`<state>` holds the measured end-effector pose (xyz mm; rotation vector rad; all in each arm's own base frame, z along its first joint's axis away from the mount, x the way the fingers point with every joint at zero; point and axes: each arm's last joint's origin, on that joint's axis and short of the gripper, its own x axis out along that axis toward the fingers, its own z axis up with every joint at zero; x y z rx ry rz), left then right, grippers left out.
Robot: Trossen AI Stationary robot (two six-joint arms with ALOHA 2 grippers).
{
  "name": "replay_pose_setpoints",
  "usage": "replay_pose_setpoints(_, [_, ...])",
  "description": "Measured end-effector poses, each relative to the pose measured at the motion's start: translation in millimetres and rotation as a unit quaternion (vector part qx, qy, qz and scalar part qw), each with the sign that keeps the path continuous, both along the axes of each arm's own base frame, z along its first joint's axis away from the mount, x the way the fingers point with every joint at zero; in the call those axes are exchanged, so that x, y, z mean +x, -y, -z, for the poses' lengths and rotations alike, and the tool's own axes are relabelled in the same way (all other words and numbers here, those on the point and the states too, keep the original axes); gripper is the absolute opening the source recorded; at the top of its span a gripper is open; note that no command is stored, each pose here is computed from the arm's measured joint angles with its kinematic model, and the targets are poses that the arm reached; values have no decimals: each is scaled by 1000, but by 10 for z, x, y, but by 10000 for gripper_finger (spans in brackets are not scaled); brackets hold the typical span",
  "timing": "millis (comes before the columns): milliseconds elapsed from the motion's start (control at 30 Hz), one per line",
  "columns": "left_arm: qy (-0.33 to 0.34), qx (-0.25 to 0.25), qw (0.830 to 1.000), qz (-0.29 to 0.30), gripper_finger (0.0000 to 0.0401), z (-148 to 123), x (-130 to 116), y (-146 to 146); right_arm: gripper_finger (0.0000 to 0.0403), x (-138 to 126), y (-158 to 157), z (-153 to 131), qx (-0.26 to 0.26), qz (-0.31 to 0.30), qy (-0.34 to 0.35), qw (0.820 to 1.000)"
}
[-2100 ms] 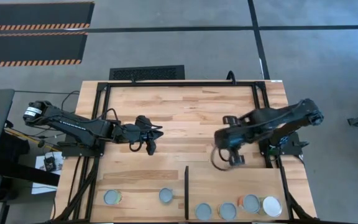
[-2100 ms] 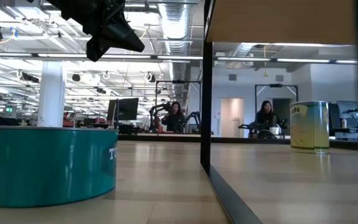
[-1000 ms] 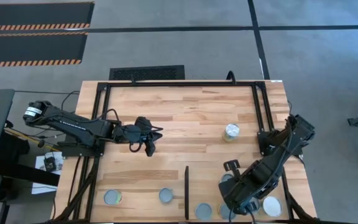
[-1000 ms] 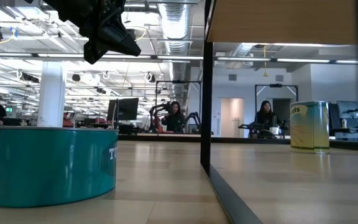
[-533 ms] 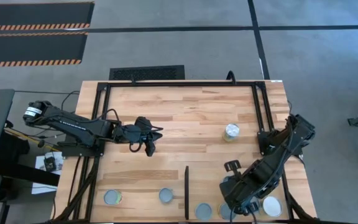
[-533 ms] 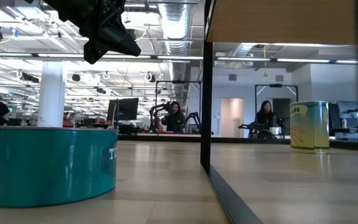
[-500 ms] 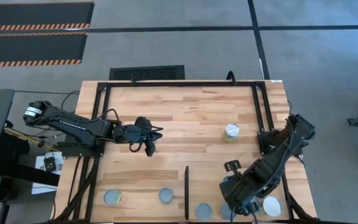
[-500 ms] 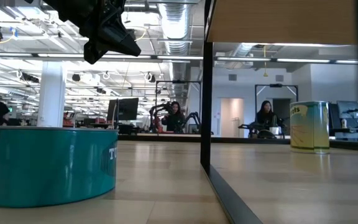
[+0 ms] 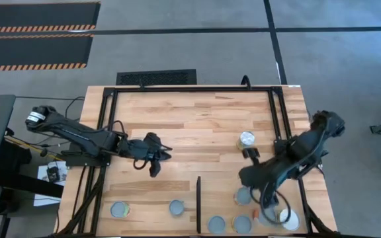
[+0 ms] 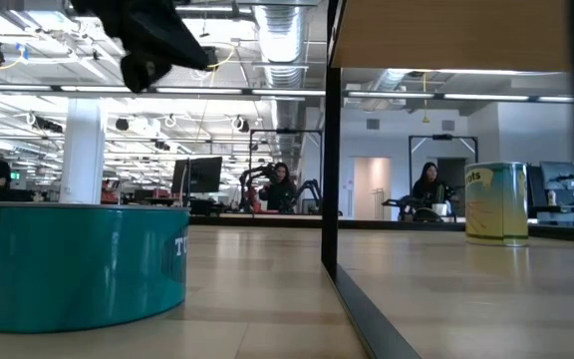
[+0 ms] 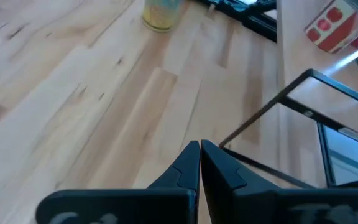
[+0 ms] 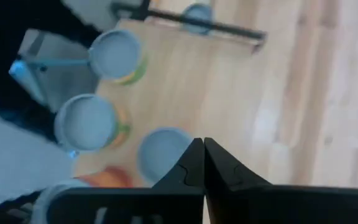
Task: Pick and place cans onto a shelf
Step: Put the canned spaghetti sauce on the shelf
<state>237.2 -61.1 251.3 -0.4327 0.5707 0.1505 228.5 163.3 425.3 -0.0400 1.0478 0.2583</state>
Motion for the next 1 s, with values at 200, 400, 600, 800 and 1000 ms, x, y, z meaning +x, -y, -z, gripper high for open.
replay_pose_setpoints(200, [-64, 2, 997, -42, 0, -284, -132, 171, 6, -61, 408, 97, 27, 25, 131, 991])
replay_pose_setpoints(400, [-121, -29, 990, -66, 0, -526, -256, 364, 4, -80, 792, 411, 46, 66, 240, 967])
replay_pose_setpoints(600, [-221, -47, 971, -74, 0, -579, -270, 673, 7, -135, 1018, 551, 41, 94, 286, 953])
replay_pose_setpoints(800, [-317, -80, 942, -73, 0, -533, -268, 1083, 6, -190, 1099, 503, 14, 82, 307, 948])
replay_pose_setpoints(1000, [-353, -150, 917, -109, 0, -483, -388, 1469, 8, -232, 1123, 469, -6, 66, 319, 946])
